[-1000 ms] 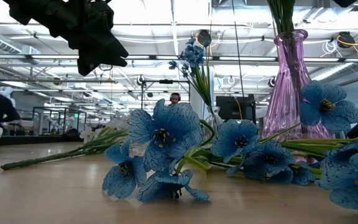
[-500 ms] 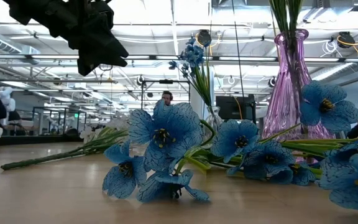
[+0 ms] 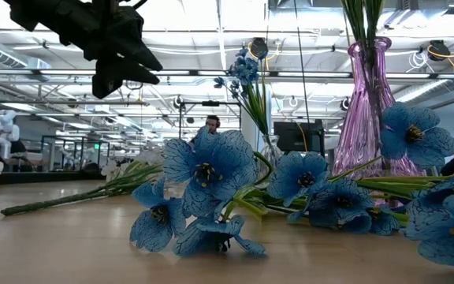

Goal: Sort flowers into vase by color
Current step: Put the top red flower into the transparent vase

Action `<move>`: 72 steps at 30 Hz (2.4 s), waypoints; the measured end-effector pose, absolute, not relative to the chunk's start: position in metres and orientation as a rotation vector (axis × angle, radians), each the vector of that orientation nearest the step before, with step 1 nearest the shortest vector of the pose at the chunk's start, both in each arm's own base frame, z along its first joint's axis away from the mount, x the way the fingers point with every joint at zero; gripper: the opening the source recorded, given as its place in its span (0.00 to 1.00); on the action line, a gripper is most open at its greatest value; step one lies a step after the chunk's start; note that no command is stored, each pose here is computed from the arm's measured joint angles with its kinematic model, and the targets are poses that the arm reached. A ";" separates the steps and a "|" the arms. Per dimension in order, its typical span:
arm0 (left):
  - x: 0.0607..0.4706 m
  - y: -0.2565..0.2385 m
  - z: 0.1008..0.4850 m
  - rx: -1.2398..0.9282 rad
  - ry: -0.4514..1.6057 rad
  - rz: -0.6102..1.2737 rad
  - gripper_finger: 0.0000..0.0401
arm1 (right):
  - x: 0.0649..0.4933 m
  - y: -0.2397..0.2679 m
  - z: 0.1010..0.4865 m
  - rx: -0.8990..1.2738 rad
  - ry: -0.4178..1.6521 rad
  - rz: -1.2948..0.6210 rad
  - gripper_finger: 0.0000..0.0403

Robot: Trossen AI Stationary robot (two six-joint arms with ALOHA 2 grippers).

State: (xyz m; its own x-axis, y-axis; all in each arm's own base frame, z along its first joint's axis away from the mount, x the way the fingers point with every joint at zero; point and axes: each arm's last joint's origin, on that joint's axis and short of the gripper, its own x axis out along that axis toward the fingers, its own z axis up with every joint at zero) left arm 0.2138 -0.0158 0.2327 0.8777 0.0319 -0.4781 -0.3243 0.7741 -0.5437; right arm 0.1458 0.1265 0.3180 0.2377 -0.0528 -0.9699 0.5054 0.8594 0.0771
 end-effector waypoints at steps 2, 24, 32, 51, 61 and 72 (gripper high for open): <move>0.214 -0.016 0.233 -0.661 0.468 0.205 0.28 | 0.144 0.117 0.316 0.426 1.273 -0.400 0.09; 0.214 -0.008 0.232 -0.644 0.436 0.296 0.28 | 0.142 0.007 0.216 0.750 1.066 -0.184 0.00; 0.214 0.002 0.232 -0.648 0.422 0.342 0.28 | 0.144 -0.047 0.210 0.751 0.969 -0.243 0.00; 0.227 0.054 0.229 -0.515 0.459 0.483 0.28 | 0.148 -0.138 0.172 0.980 0.838 -0.434 0.00; 0.302 0.070 0.213 -0.439 0.610 0.478 0.28 | 0.148 -0.138 0.176 1.005 0.799 -0.458 0.00; 0.355 0.080 0.176 -0.439 0.770 0.512 0.28 | 0.149 -0.138 0.177 0.991 0.789 -0.450 0.00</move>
State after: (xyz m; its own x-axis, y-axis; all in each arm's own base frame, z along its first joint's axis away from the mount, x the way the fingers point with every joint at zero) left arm 0.3551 0.0804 0.1763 0.6087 0.2726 -0.7451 -0.5818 0.7919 -0.1855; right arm 0.1489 -0.1384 0.1769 0.6460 0.0092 -0.7632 0.6617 0.4916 0.5660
